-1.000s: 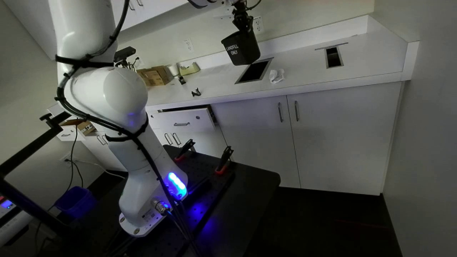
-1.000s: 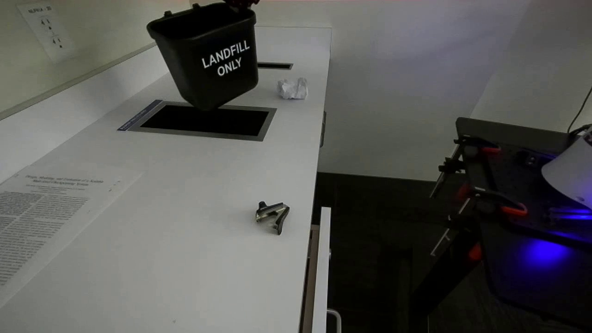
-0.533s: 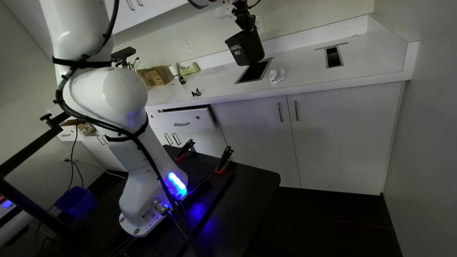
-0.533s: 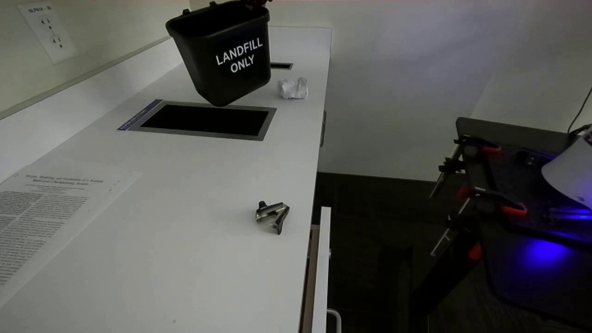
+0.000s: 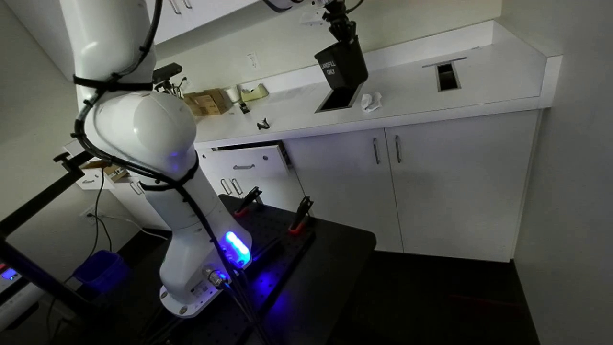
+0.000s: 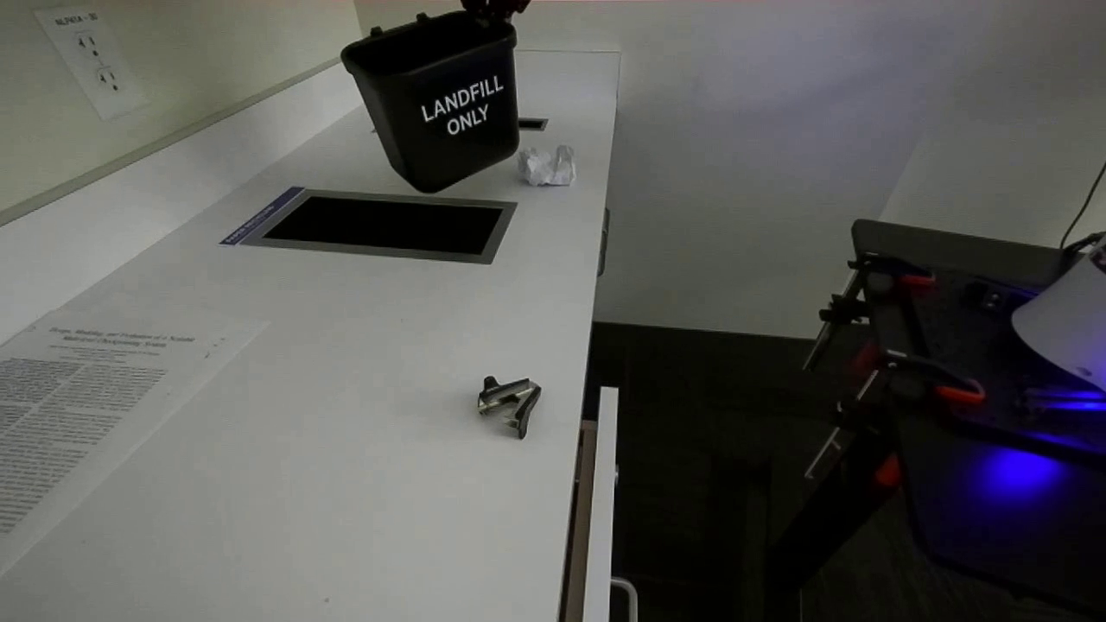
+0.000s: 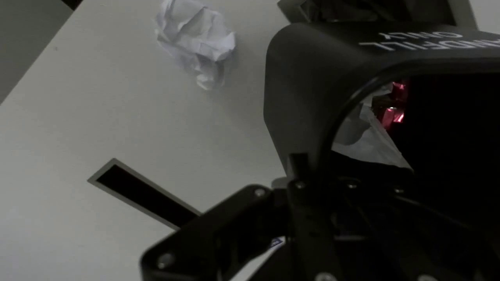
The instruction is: Move the bin to the right on the counter
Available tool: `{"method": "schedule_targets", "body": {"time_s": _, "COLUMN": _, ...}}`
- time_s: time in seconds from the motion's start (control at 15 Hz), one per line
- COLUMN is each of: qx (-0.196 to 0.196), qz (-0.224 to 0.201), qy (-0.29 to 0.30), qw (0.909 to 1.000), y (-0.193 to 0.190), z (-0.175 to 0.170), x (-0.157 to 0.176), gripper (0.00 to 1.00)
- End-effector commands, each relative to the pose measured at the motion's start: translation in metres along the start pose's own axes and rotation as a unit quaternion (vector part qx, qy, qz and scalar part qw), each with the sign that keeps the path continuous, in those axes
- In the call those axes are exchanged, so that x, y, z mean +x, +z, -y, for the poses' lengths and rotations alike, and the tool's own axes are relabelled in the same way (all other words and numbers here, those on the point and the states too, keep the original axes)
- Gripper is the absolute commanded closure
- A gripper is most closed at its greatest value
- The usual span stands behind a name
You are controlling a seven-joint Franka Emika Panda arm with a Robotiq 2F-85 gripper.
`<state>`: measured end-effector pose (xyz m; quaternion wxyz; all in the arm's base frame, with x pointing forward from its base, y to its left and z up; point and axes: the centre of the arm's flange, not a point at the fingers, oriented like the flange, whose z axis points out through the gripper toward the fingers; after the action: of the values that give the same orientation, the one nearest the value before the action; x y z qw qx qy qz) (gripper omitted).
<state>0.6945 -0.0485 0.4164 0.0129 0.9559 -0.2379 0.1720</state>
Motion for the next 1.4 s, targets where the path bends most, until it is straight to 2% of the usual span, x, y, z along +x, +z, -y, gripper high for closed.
{"method": "schedule_targets", "body": {"time_s": 0.0, "qx": -0.001, "qz": -0.016, "qy": 0.075, "qw": 0.9971, "y": -0.009, "z": -0.048, "x": 0.033, "gripper": 0.98}}
{"method": "schedule_targets", "body": {"time_s": 0.2, "qx": 0.001, "qz": -0.026, "qy": 0.123, "qw": 0.9920, "y": -0.005, "z": -0.089, "x": 0.055, "gripper": 0.98}}
{"method": "schedule_targets", "body": {"time_s": 0.4, "qx": 0.010, "qz": -0.020, "qy": 0.154, "qw": 0.9879, "y": 0.013, "z": -0.110, "x": 0.079, "gripper": 0.98}}
{"method": "schedule_targets", "body": {"time_s": 0.6, "qx": 0.002, "qz": -0.027, "qy": 0.190, "qw": 0.9814, "y": 0.042, "z": -0.123, "x": 0.098, "gripper": 0.98}}
{"method": "schedule_targets", "body": {"time_s": 1.0, "qx": -0.019, "qz": -0.035, "qy": 0.247, "qw": 0.9682, "y": 0.079, "z": -0.138, "x": 0.117, "gripper": 0.98}}
{"method": "schedule_targets", "body": {"time_s": 1.33, "qx": -0.023, "qz": -0.035, "qy": 0.264, "qw": 0.9636, "y": 0.093, "z": -0.146, "x": 0.123, "gripper": 0.98}}
